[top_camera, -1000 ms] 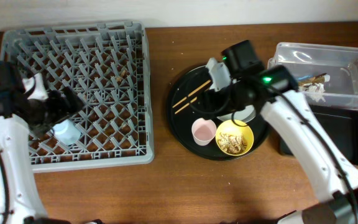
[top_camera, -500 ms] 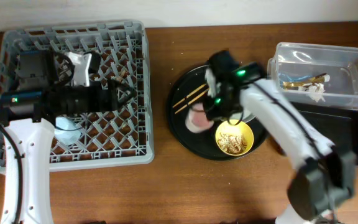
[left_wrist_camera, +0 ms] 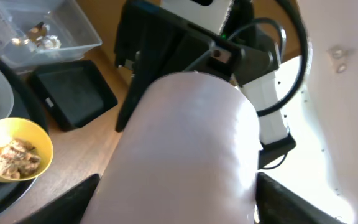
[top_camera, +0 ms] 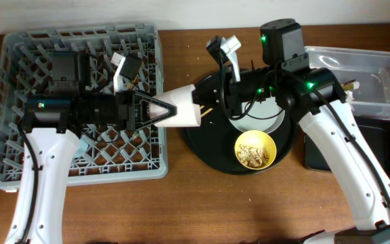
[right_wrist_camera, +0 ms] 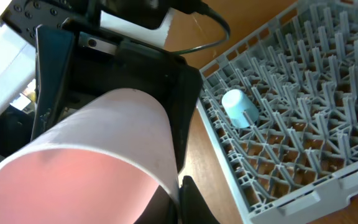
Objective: Sort waste into correct bins and load items into the dishwasher rack
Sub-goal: 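Grasp the pink cup with right gripper and hand it to left gripper, then lower the pink cup into the dish rack with left gripper and release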
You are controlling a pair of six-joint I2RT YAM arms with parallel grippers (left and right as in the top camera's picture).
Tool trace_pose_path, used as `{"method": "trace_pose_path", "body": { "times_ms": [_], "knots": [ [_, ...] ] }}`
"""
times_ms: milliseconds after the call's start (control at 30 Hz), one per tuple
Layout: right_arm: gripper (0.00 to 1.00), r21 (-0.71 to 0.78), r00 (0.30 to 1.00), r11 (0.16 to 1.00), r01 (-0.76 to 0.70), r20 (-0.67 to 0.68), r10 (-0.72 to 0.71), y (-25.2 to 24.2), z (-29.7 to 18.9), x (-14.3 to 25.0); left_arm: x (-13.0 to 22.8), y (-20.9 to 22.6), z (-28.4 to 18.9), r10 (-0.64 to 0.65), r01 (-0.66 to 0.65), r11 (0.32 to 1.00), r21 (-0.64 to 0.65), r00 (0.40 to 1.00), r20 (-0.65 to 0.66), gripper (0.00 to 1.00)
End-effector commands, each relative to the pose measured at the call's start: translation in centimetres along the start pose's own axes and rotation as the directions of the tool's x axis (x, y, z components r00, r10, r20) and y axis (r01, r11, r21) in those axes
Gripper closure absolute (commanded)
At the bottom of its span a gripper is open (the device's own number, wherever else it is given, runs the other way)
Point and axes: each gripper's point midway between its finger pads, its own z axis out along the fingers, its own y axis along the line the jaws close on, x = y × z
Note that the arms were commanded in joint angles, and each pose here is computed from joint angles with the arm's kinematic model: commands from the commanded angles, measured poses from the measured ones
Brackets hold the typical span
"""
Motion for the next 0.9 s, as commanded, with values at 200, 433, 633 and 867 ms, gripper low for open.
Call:
{"method": "trace_pose_path", "body": {
  "times_ms": [200, 433, 633, 867],
  "knots": [
    [0.33, 0.161, 0.998, 0.985, -0.07, 0.02, 0.068, -3.1, -1.5, -0.1, -0.3, 2.9, -0.6, 0.004, -0.003, 0.984, -0.177, 1.0, 0.006, 0.34],
    [0.23, 0.651, 0.905, 0.661, -0.375, 0.102, 0.412, -9.6, -10.9, 6.1, 4.5, 15.8, -16.7, -0.26, 0.373, 0.246, -0.895, 0.915, 0.31, 0.34],
    [0.23, 0.653, 0.889, 0.647, -0.394, 0.092, 0.448, -9.3, -10.9, 7.0, 6.7, 17.8, -22.2, -0.249, 0.399, -0.099, -0.912, 0.877, 0.411, 0.34],
    [0.23, 0.672, 0.888, 0.63, -0.389, 0.092, 0.45, -9.6, -11.2, 7.2, 9.7, 25.0, -20.6, -0.473, 0.403, -0.094, -0.911, 0.787, 0.397, 0.33]
  ]
}}
